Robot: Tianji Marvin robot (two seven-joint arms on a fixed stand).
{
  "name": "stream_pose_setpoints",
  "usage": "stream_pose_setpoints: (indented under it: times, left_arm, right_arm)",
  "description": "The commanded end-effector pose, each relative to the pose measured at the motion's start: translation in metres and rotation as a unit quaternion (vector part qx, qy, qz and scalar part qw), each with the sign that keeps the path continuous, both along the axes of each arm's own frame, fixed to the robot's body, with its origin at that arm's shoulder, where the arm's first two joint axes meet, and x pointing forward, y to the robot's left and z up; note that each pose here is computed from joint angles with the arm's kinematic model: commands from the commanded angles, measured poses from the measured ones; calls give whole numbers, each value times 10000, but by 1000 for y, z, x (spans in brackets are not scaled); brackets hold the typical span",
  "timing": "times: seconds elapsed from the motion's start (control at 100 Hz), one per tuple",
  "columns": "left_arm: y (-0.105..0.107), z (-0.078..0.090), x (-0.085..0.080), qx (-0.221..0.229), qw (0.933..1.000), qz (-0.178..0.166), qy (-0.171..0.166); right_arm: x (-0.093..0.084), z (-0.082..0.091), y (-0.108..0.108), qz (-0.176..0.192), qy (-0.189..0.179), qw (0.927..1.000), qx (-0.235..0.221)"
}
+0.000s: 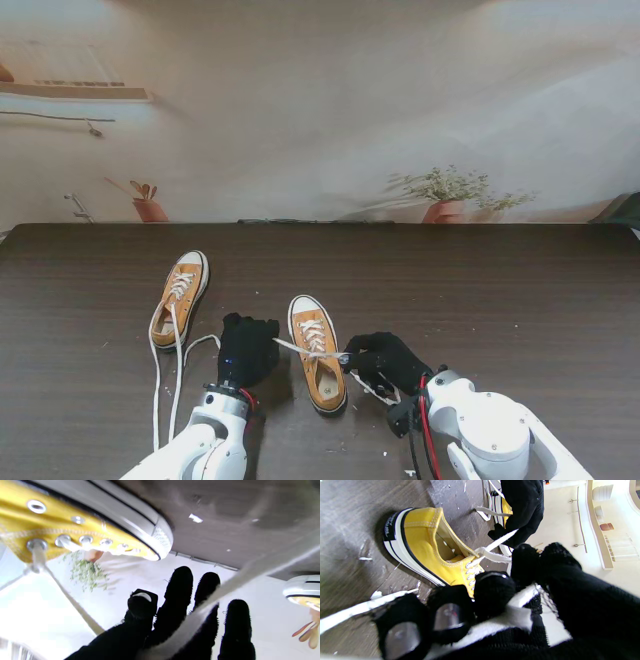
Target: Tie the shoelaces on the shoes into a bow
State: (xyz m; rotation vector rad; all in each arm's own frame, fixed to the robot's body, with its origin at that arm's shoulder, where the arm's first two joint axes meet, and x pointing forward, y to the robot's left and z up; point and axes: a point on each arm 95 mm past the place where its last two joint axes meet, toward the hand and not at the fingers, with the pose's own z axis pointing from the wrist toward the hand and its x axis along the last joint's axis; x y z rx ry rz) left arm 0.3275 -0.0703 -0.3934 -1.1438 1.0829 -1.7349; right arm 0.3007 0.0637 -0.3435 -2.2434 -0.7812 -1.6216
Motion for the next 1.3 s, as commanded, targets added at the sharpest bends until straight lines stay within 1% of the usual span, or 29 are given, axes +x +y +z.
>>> stream_pose_setpoints:
  times: [0.0, 0.07, 0.14, 0.29, 0.53, 0.65, 0.76, 0.89, 1.08, 1.21, 1.29]
  left_arm:
    - [-7, 2, 7, -103, 9999, -73, 28]
    - [-10, -1, 8, -385, 9992, -123, -17]
    - [-11, -2, 10, -489, 9987, -111, -34]
    - [-14, -3, 9, -889, 9958, -64, 231]
    - [-13, -3, 5, -1051, 9922, 13, 668]
    - [-10, -2, 2, -1055, 9900, 0, 932]
    - [-5, 0, 0, -957, 9899, 28, 1049]
    - [0, 5, -2, -869, 9910, 28, 1020]
    - [9, 11, -4, -808, 9910, -89, 1063]
    - [17, 13, -3, -679, 9930, -351, 904]
    - [22, 16, -2, -807, 9906, -638, 905]
  right_arm:
    - [-2, 0, 1, 62, 42, 10000, 22]
    - [-2, 0, 1, 64, 44, 10000, 26]
    - [-2, 0, 0, 67, 54, 10000, 35]
    - [-2, 0, 0, 61, 65, 9999, 47]
    - [-3, -1, 0, 61, 99, 9999, 54]
    - [-3, -1, 1, 70, 99, 9999, 61]
    - [-4, -1, 1, 70, 91, 9999, 73]
    - [-4, 0, 2, 70, 81, 9999, 87]
    - [-4, 1, 2, 75, 72, 9999, 101]
    - [-4, 0, 1, 67, 59, 9999, 104]
    - [-5, 1, 1, 48, 30, 9999, 104]
